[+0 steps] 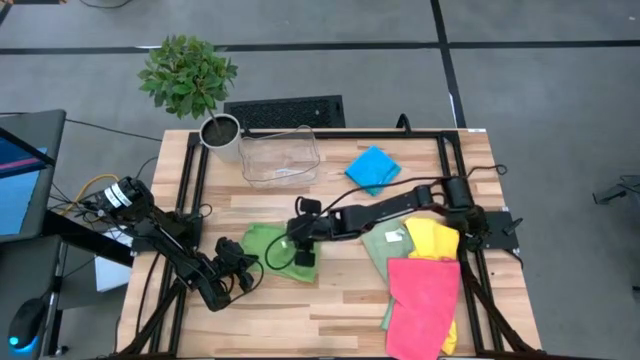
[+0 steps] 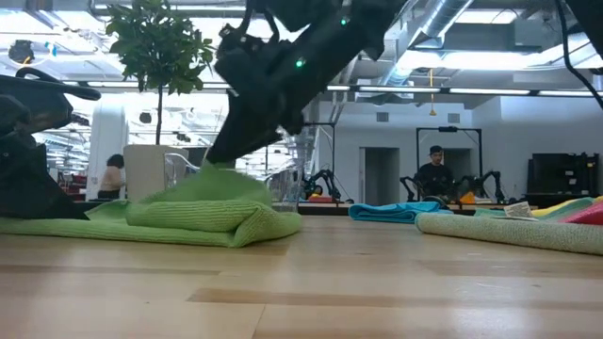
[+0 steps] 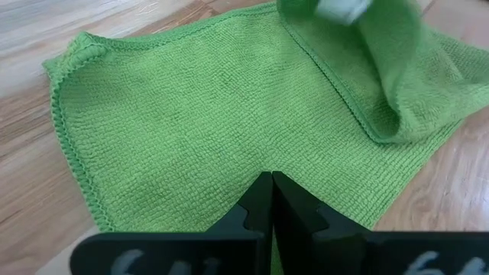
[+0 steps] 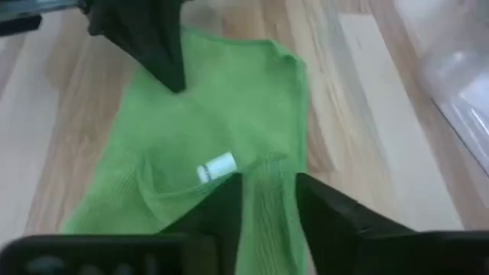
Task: Fold microfiber towels
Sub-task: Fold the green microfiber cloth
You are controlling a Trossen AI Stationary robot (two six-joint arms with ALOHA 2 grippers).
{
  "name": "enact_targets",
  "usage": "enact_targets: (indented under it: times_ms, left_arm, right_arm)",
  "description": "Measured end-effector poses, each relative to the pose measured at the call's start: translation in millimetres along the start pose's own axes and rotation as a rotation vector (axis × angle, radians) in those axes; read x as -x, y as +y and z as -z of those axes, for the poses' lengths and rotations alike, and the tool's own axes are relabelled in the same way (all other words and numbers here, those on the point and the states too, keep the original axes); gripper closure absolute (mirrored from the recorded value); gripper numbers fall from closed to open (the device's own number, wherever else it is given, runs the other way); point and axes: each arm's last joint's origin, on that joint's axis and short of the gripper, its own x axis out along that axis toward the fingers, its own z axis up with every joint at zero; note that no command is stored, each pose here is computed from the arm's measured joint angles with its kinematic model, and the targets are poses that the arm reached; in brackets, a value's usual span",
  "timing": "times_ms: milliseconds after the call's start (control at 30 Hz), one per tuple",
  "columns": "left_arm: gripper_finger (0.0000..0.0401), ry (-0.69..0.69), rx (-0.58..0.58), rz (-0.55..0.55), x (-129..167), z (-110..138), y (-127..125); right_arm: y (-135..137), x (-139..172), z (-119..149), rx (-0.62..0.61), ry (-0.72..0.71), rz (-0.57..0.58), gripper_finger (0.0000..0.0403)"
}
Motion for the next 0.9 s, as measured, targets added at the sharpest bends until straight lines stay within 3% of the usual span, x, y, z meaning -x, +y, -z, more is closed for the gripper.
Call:
enact_targets:
  times_ms: [133, 267, 533, 900]
  left_arm:
    - [0.0401, 0.000, 0.000, 0.000, 0.0, 0.0, 0.0]
    - [0.0401, -0.001, 0.000, 0.001, 0.0, 0.0, -0.1]
    - [0.0401, 0.008, 0.015, 0.014, 0.1, 0.2, -2.1]
    - [0.0401, 0.009, 0.017, 0.017, 0.1, 0.2, -2.4]
  right_arm:
    - [11.4, 16.3, -3.7, -0.026, 0.014, -0.017, 0.0192]
    - [47.6, 21.2, 2.2, -0.002, 0.021, -0.057, 0.0167]
    - [111.7, 18.5, 31.4, 0.083, 0.034, 0.064, 0.0163]
    - [129.7, 19.8, 39.7, 0.059, 0.025, 0.100, 0.0163]
